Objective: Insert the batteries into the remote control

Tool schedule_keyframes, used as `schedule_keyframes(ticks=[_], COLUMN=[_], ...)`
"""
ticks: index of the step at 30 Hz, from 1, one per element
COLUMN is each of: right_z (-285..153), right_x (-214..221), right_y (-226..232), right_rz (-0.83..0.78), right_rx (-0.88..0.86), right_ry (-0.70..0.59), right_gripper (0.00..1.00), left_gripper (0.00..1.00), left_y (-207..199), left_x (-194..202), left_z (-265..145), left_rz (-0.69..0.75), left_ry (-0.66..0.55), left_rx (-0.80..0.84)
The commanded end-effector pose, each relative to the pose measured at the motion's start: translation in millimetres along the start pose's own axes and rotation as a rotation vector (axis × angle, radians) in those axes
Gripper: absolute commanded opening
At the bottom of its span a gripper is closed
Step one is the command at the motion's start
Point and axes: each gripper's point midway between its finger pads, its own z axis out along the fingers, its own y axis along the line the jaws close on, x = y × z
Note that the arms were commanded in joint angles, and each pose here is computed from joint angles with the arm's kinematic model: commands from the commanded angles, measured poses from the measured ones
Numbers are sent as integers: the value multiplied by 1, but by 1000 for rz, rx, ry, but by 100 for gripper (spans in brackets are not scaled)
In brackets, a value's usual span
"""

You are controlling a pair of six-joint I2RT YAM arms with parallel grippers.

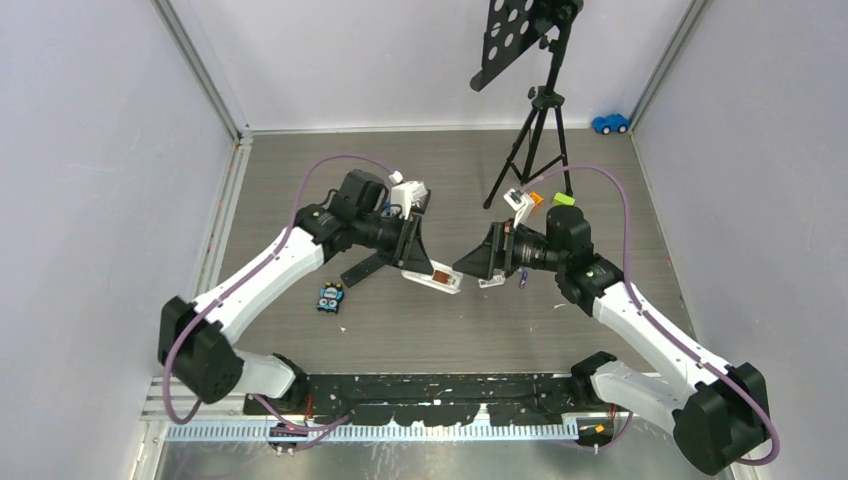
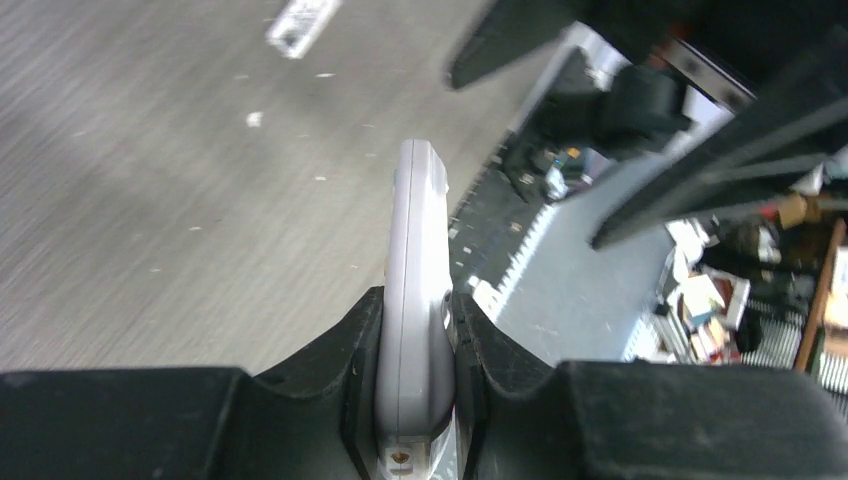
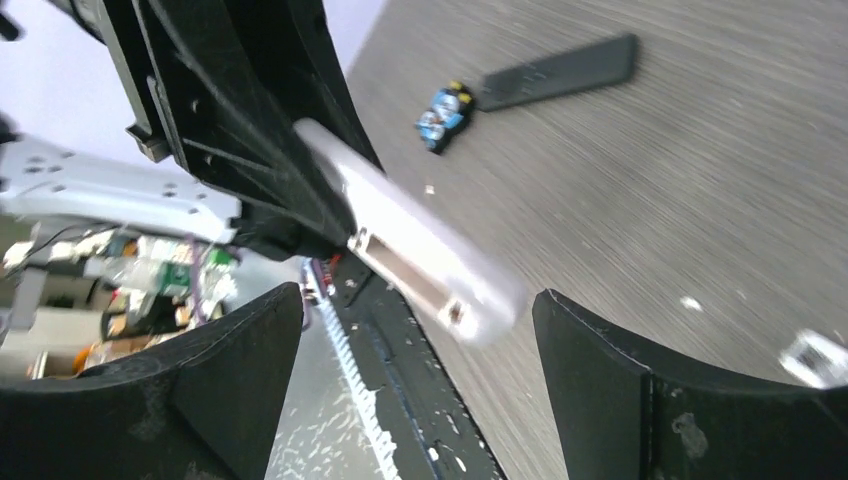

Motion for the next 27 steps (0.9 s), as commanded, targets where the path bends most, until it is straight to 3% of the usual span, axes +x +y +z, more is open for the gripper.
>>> schedule_keyframes(ticks=[1, 6, 14, 19, 22, 24, 27], right_z=[-5, -6, -2, 0, 0, -1, -1], right_x=[-22, 7, 39, 48, 51, 48, 35], right_y=[67, 84, 98, 99, 106, 111, 120], right_rz=[-168, -237, -242, -250, -261, -271, -285], right_rx=[-297, -357, -406, -427, -466, -482, -491], right_ry=[43, 185, 364, 407, 407, 382, 302], right_gripper=[90, 86, 63, 54, 30, 15, 6], left_gripper=[0, 0, 0, 0, 0, 9, 37], left_y=[-64, -78, -83, -91, -98, -102, -112], left_x=[1, 13, 15, 14, 13, 8, -7], left_z=[-35, -50, -57, -62, -67, -69, -75], left_rz=[212, 324, 422, 446, 462, 454, 427], left_ry=[-34, -29, 2, -10, -31, -63, -153], left_rx=[272, 344, 372, 413, 434, 443, 432])
